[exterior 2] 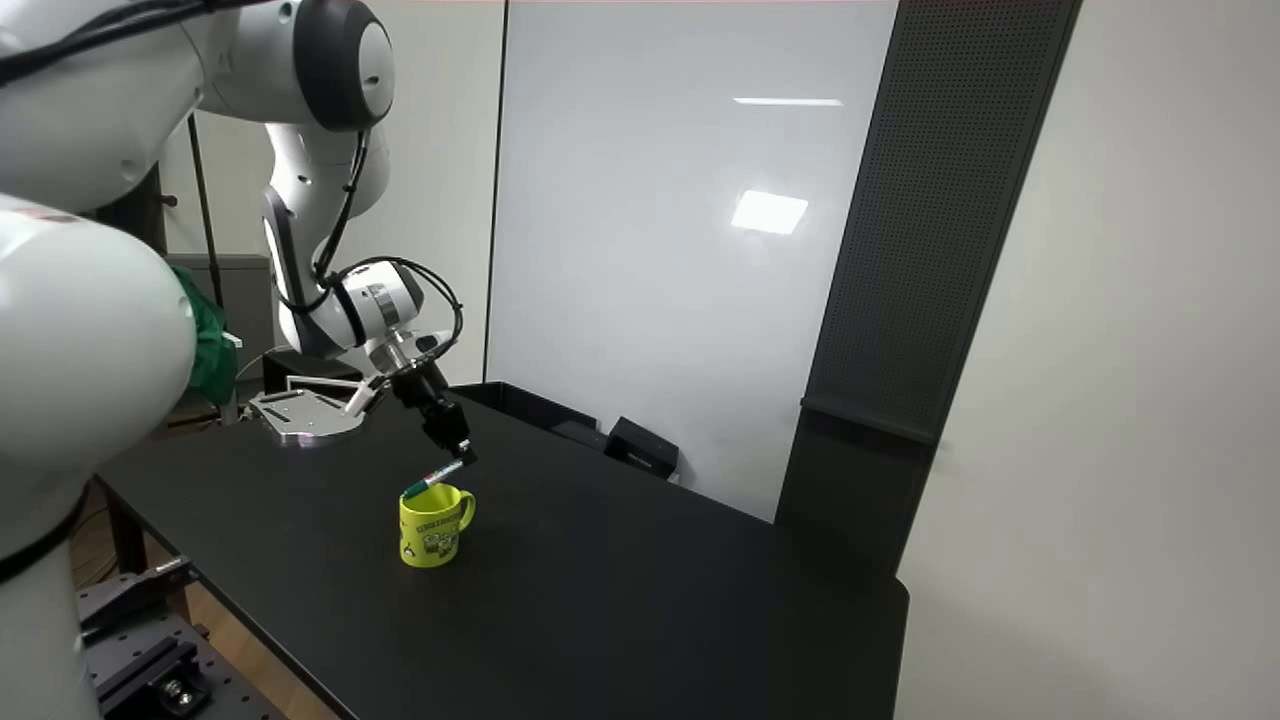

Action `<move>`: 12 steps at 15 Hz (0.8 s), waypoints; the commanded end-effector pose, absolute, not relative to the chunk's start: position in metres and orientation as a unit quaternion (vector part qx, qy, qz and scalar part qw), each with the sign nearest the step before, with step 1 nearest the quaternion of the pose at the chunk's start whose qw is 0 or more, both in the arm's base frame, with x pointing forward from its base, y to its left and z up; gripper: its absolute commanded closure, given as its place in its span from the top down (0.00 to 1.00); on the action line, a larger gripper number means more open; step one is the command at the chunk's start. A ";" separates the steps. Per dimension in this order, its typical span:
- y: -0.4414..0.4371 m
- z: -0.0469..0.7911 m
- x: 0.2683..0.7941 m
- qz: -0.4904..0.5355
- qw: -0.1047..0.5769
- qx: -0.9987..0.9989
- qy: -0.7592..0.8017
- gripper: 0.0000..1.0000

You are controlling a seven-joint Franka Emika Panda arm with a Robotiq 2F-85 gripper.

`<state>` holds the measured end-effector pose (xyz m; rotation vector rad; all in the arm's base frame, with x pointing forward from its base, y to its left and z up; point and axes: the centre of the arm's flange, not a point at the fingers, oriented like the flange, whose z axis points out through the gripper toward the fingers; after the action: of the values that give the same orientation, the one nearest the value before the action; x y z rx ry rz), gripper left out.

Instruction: Put the green marker inside the yellow mug

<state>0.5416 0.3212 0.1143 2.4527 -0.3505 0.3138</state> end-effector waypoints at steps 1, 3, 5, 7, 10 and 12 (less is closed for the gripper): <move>0.321 0.117 0.539 0.141 0.314 0.928 -0.139 0.06; 0.322 0.117 0.540 0.152 0.314 0.927 -0.135 0.06; 0.323 0.117 0.543 0.176 0.307 0.926 -0.135 0.06; 0.325 0.117 0.546 0.197 0.296 0.925 -0.135 0.06; 0.326 0.117 0.547 0.215 0.291 0.923 -0.131 0.06; 0.326 0.118 0.548 0.222 0.290 0.922 -0.130 0.06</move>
<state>0.5509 0.3286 0.1184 2.4593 -0.3181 0.5265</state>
